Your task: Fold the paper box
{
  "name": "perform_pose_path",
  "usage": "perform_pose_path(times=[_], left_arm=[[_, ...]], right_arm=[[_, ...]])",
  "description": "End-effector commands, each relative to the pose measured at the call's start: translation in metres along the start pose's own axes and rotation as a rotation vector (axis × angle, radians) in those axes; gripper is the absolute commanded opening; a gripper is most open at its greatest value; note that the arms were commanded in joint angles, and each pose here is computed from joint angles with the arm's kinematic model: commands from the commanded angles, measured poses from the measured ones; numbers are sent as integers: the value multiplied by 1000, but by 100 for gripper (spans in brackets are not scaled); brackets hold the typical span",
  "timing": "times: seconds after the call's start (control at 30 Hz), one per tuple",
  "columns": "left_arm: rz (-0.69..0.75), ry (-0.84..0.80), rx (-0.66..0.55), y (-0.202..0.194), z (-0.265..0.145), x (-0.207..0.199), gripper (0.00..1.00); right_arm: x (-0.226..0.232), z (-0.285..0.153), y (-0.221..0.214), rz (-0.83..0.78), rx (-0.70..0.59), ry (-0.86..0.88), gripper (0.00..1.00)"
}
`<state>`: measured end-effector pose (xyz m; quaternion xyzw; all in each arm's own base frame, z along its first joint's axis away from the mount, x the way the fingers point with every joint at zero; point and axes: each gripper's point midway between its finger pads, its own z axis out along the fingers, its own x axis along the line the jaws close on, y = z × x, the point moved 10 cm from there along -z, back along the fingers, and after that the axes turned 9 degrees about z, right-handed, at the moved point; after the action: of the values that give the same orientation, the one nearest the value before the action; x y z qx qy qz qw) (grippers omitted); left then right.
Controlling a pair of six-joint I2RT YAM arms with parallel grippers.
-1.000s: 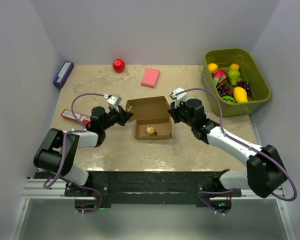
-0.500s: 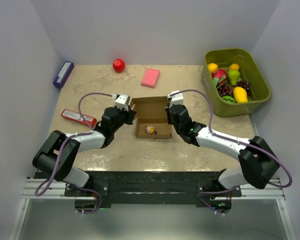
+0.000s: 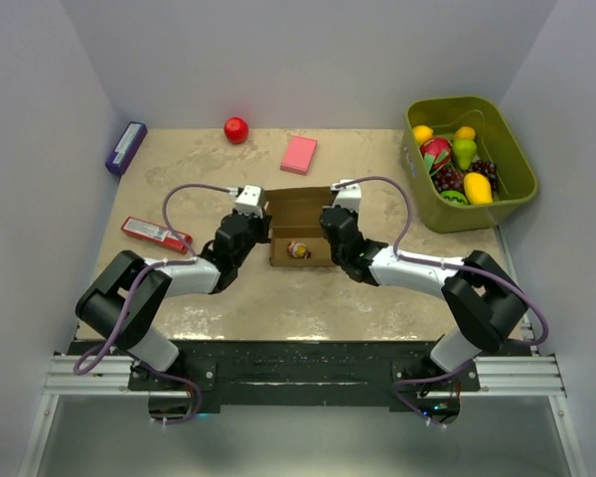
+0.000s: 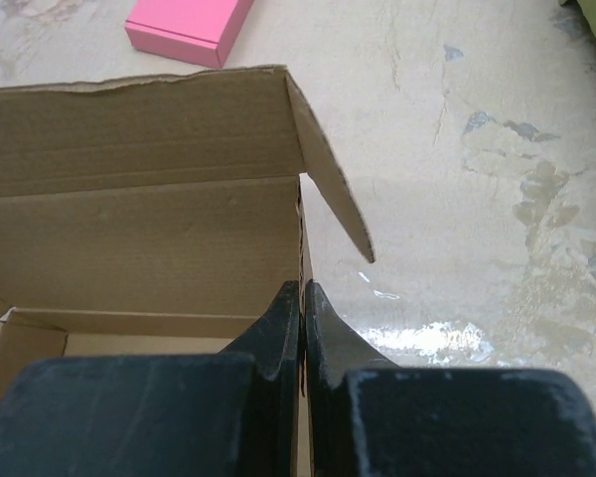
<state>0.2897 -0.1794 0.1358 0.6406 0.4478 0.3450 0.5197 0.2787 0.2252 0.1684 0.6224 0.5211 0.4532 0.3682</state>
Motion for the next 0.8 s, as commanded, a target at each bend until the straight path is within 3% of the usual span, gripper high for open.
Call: perform_pose_path(times=[0.0,0.6,0.77], left_arm=[[-35,-31,-82,6,6,-19,0],[-113,-14,23,-40,-17,-37,0],[-131,3,65,-54,-25,-40,0]], right_arm=[[20,-2,-5,145,-53,59,0],[9,-17,-46,121,36,-14,0],[6,-20,-51,139,53,-24,6]])
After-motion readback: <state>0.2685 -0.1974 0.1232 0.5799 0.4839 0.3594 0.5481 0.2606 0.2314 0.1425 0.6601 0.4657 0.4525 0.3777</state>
